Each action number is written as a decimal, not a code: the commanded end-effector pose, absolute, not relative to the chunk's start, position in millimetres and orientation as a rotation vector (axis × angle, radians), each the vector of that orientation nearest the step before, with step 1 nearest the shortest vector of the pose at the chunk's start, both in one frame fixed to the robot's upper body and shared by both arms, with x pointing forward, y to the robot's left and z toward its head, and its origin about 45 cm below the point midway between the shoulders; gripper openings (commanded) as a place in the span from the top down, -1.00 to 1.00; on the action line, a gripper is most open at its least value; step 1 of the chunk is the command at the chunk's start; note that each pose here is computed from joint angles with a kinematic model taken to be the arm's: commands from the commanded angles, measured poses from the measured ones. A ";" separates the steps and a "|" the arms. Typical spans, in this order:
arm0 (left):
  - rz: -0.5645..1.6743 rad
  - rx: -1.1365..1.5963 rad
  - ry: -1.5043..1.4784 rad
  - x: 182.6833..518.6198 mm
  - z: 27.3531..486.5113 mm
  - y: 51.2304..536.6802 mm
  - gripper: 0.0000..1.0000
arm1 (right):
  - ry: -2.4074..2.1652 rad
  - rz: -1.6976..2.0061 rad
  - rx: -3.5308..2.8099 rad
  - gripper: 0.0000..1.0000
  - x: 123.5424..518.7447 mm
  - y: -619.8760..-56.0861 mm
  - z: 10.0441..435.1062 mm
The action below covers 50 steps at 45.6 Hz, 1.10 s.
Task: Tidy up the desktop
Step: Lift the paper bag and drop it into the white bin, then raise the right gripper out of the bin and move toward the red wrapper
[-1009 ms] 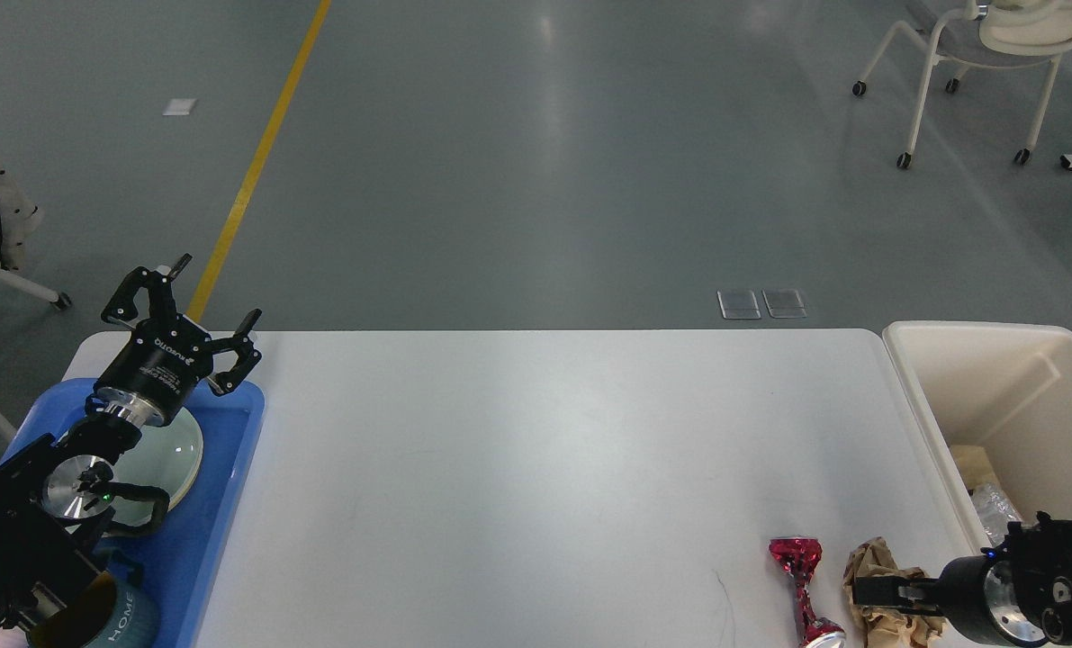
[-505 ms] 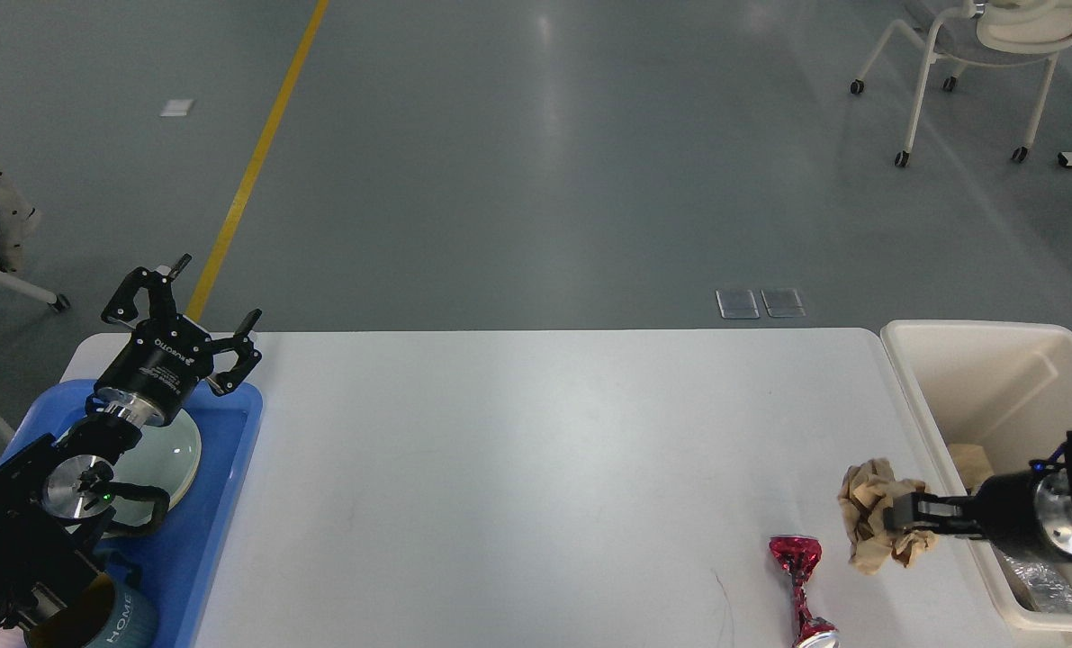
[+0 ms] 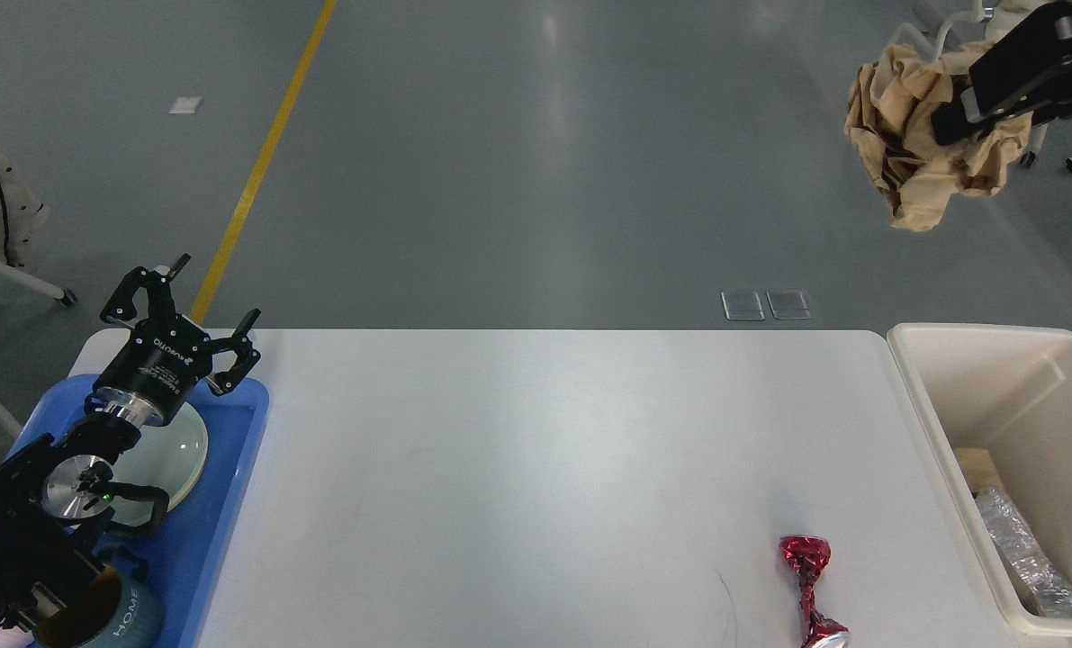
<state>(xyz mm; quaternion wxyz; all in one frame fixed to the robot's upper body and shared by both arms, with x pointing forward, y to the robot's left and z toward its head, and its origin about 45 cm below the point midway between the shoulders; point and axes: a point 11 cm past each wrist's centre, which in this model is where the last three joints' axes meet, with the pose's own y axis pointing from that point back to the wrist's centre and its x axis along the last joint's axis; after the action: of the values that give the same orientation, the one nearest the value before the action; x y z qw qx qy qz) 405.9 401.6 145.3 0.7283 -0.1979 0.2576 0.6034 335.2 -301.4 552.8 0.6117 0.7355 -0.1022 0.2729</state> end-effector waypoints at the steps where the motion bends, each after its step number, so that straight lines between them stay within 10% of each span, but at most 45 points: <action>1: 1.329 -0.436 0.568 405.8 145.1 401.5 -1.00 | -0.286 0.525 1.654 1.00 342.8 -338.4 536.2; 19: 1.329 -0.436 0.568 405.8 145.1 401.5 -1.00 | -0.566 0.405 1.130 1.00 345.6 -604.6 291.2; 34: 1.330 -0.437 0.567 405.9 145.3 401.6 -1.00 | -0.623 0.323 1.159 1.00 303.0 -593.6 121.4; 36: 1.330 -0.437 0.567 405.9 145.3 401.6 -1.00 | -0.611 0.320 1.166 0.68 299.3 -589.7 113.2; 39: 1.330 -0.437 0.567 405.9 145.3 401.6 -1.00 | -0.598 0.309 1.177 -1.00 293.4 -583.9 101.1; 50: 1.330 -0.437 0.567 405.9 145.3 401.6 -1.00 | -0.589 0.303 1.179 -1.00 291.4 -582.2 97.4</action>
<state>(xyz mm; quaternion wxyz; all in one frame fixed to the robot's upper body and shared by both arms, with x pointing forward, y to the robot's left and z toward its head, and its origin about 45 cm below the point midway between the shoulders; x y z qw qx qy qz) 405.8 401.5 145.1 0.7281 -0.1985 0.2574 0.6035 292.6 -581.5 97.9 0.7785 0.5465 -0.2743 0.1417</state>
